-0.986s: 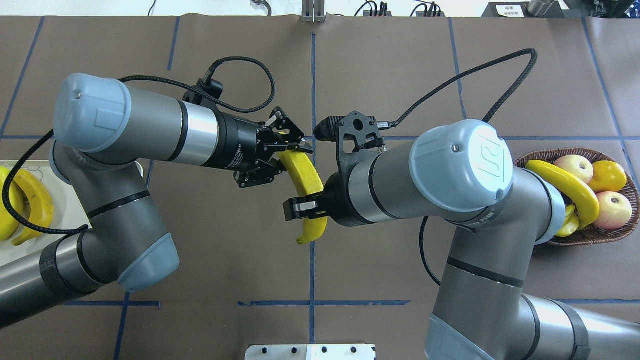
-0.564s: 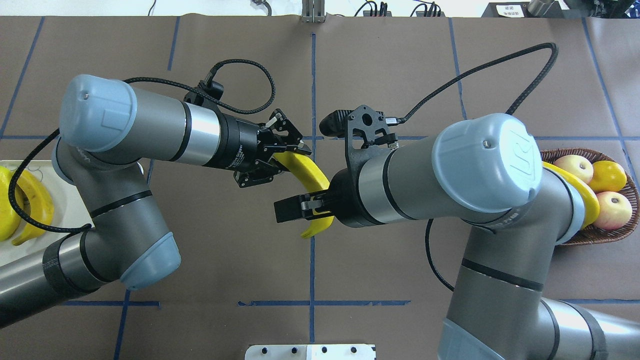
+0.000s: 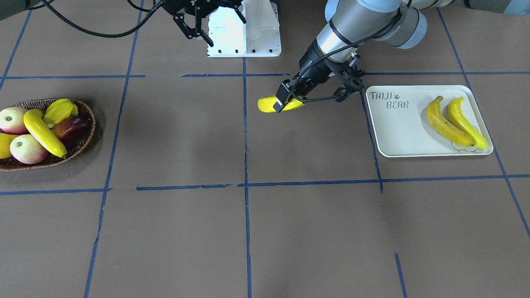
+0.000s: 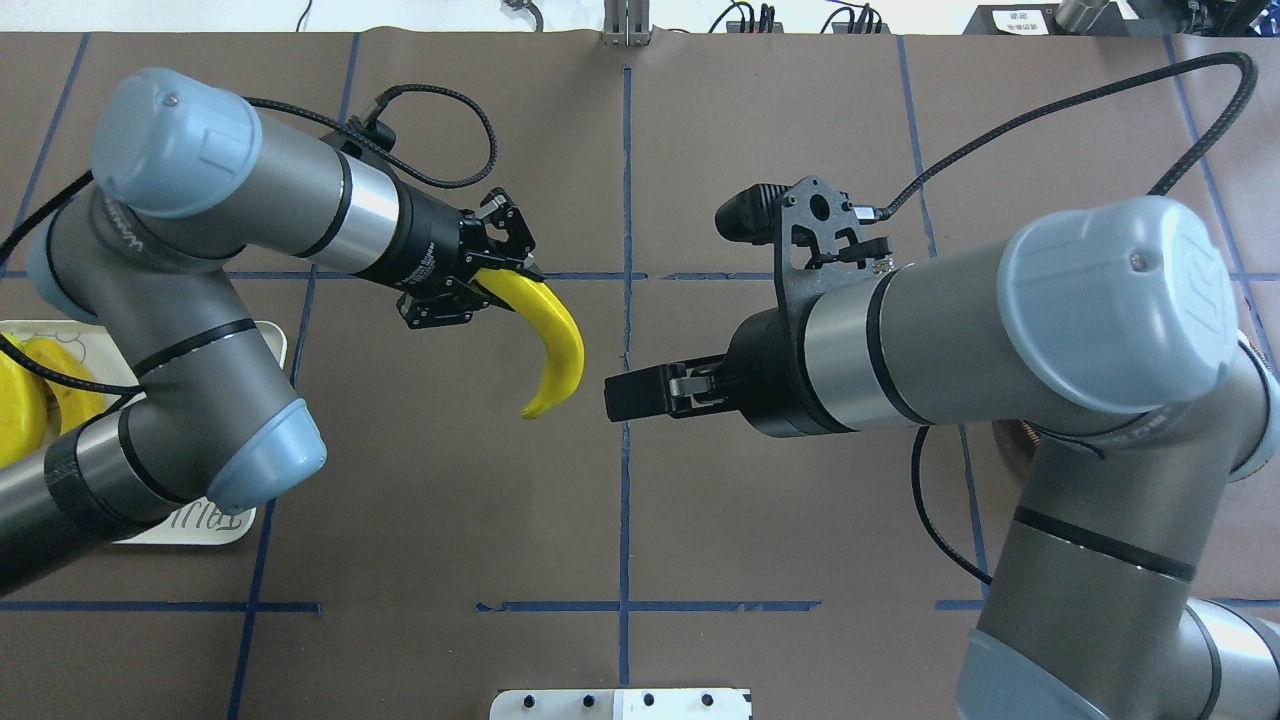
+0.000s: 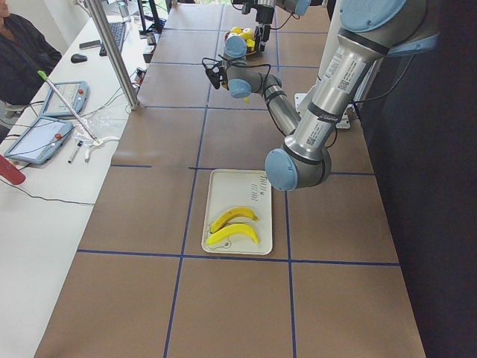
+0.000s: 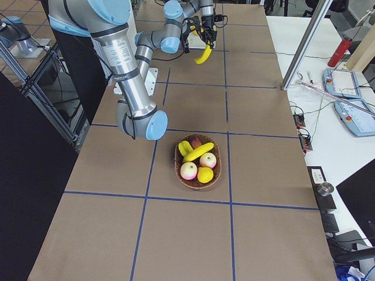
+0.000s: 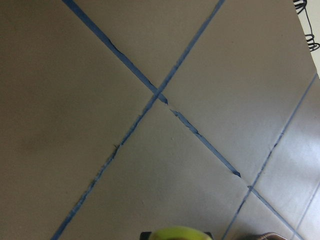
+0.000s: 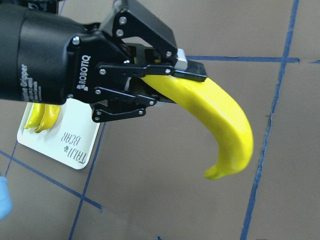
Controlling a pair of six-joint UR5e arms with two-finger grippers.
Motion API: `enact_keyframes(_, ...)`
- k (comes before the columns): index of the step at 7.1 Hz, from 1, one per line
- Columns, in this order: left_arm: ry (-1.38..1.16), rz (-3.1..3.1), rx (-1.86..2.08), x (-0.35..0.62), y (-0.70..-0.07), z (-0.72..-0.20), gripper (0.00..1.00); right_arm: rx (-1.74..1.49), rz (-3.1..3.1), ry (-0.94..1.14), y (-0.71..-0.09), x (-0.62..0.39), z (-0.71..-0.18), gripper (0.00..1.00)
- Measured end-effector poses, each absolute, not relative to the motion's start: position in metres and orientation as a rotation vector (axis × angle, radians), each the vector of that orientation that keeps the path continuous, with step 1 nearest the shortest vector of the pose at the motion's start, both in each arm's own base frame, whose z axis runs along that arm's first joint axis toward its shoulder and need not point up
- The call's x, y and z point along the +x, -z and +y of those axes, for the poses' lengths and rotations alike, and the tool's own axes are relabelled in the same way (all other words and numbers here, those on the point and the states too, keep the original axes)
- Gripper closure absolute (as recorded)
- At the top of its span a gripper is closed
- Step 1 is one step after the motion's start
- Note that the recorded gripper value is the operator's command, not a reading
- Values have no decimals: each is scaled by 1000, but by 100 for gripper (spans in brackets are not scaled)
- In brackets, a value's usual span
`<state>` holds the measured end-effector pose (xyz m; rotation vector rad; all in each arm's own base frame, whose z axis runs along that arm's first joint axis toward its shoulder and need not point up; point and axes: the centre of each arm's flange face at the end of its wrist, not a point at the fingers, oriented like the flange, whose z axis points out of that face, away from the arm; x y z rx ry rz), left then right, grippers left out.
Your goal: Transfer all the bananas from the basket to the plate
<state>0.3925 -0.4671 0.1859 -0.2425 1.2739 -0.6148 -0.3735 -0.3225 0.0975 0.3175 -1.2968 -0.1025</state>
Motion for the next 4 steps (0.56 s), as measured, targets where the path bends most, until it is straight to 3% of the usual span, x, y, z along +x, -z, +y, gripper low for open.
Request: enact_keyframes(4, 604, 1144, -310, 299, -282, -501, 100, 308, -1256, 55, -118, -356, -343, 0)
